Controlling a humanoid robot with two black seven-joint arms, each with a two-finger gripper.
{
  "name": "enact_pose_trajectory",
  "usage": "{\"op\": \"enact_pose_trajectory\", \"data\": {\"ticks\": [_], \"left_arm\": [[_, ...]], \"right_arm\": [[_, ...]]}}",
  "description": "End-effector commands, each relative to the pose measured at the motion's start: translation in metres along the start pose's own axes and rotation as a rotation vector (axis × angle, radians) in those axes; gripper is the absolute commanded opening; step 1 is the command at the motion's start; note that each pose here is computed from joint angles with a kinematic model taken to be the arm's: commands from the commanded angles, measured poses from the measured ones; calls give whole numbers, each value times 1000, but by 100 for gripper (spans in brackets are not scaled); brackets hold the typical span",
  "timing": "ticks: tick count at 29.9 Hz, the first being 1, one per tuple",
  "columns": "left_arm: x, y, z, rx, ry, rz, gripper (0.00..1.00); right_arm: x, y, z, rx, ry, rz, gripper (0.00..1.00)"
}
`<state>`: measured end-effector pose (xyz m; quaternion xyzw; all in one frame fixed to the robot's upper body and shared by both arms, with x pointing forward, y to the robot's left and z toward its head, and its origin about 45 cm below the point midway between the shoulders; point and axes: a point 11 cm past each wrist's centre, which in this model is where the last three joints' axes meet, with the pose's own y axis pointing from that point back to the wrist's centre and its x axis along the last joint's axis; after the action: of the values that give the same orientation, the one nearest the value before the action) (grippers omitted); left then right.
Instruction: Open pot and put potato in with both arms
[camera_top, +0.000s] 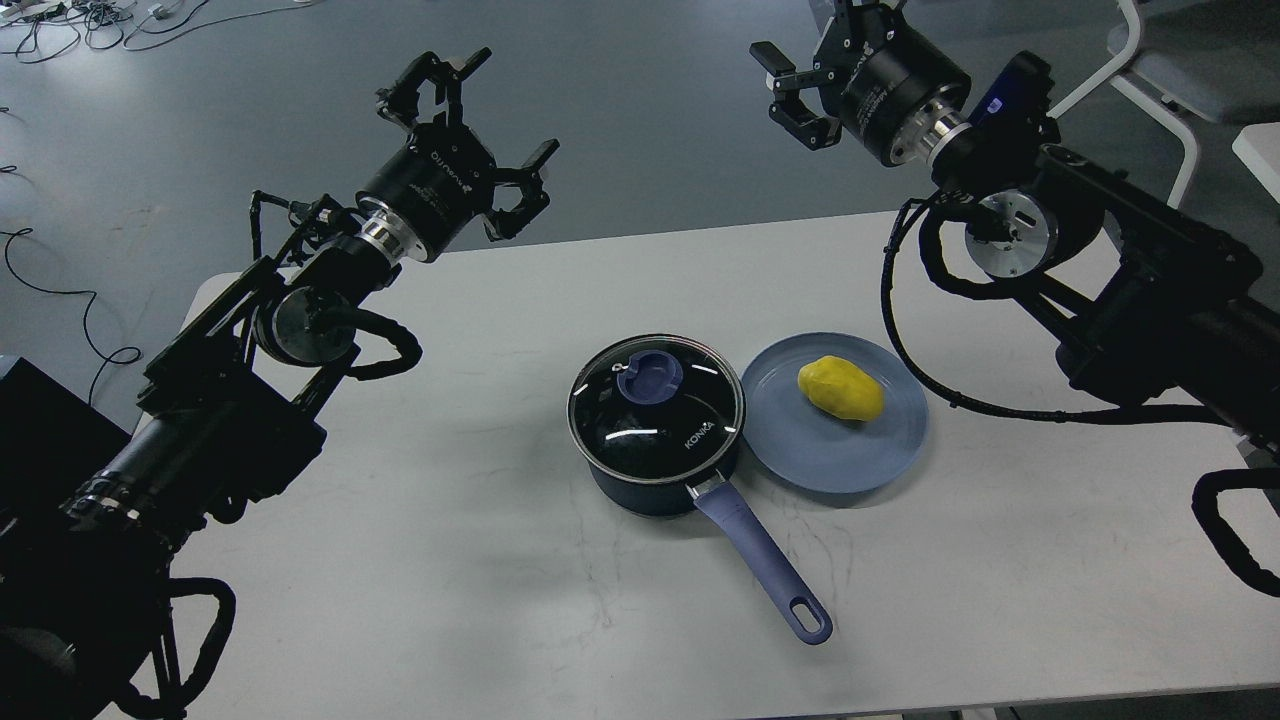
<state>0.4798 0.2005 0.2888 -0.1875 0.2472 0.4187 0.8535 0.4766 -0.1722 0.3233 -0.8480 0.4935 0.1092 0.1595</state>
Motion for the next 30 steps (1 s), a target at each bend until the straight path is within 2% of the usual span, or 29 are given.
{"op": "enact_pose_trajectory", "data": {"ticks": [1,10,30], "left_arm": [[-11,3,8,-15,-7,-41,98],[6,23,0,6,-3,4,98],[14,30,-10,20,5,26,98]], "right_arm": [[1,-1,3,4,-21,9,100],[12,8,12,-3,-44,38,100],[9,7,11,-1,-43,29,100]]}}
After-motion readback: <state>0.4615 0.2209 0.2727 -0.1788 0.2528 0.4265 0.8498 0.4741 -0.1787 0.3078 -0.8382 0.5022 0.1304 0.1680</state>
